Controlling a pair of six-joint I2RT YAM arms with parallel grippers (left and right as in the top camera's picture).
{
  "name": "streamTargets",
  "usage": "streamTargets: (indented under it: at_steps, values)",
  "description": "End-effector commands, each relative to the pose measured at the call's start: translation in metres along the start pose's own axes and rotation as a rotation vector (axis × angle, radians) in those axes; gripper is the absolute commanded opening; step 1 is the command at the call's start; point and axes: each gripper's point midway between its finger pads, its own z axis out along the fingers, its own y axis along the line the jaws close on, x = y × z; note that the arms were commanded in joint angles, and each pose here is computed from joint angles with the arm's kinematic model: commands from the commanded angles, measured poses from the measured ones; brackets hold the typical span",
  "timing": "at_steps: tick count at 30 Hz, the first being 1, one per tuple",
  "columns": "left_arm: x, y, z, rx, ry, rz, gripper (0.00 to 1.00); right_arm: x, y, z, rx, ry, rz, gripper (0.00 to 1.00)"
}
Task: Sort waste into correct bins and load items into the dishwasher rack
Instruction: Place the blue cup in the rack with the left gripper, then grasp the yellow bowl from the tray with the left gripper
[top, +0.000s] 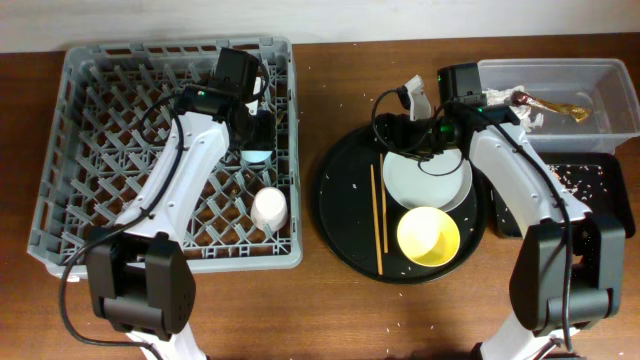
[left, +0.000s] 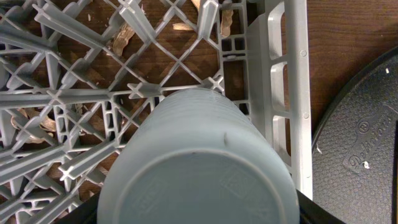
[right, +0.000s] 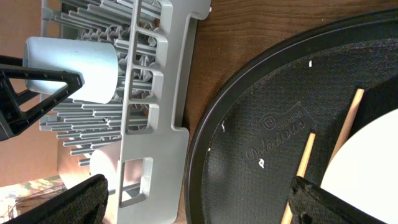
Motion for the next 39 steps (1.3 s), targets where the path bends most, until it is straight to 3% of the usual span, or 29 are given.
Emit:
streamTargets:
  at_steps: [1,6,8,9,11,15,18,19,22,26,28,29,31,34,36,39]
  values:
    - [0.021,-0.027,0.021,0.119,0.109,0.000,0.49,0.000,-0.004,0.000,0.027,-0.003,-0.014,0.93]
    - [0.009,-0.039,0.010,0.133,0.069,0.022,0.49,-0.001,-0.006,0.000,0.035,-0.006,-0.014,0.93]
    - [0.011,-0.029,0.011,0.075,0.077,0.023,0.49,0.000,-0.006,0.000,0.035,-0.004,-0.013,0.93]
    - [0.015,-0.022,0.011,0.038,0.090,0.024,0.55,0.000,-0.006,0.000,0.035,-0.003,-0.012,0.93]
    - [0.016,-0.021,0.011,0.032,0.094,0.024,0.78,-0.003,-0.005,-0.002,0.035,-0.011,-0.016,0.92]
    - [0.014,-0.024,0.008,0.048,0.092,0.023,0.84,-0.031,0.015,-0.064,0.088,-0.118,-0.079,0.86]
    - [0.009,-0.068,-0.012,0.194,0.083,0.063,0.79,-0.049,0.021,-0.169,0.305,-0.310,-0.047,0.87]
    - [0.015,-0.098,-0.017,0.272,0.092,0.074,0.79,-0.050,0.016,-0.203,0.352,-0.392,0.021,0.97]
    - [0.052,-0.184,-0.021,0.371,0.161,0.072,0.72,-0.035,-0.022,-0.273,0.436,-0.519,0.199,0.98]
    - [0.078,-0.254,0.008,0.354,0.114,0.157,0.68,-0.021,-0.037,-0.273,0.457,-0.475,0.266,0.99]
    - [0.109,-0.278,0.038,0.340,0.170,0.211,0.64,-0.021,-0.038,-0.273,0.459,-0.473,0.268,0.98]
    - [0.118,-0.282,0.045,0.331,0.190,0.225,0.64,-0.021,-0.038,-0.273,0.459,-0.473,0.268,0.99]
    - [0.119,-0.282,0.048,0.329,0.196,0.226,0.51,-0.021,-0.038,-0.273,0.459,-0.473,0.268,0.99]
    - [0.122,-0.286,0.046,0.336,0.192,0.248,0.48,-0.021,-0.038,-0.273,0.459,-0.473,0.268,0.99]
    - [0.125,-0.289,0.045,0.340,0.191,0.272,0.37,-0.021,-0.039,-0.273,0.459,-0.474,0.268,0.99]
    - [0.139,-0.300,0.046,0.360,0.202,0.351,0.36,-0.021,-0.038,-0.273,0.459,-0.474,0.267,0.98]
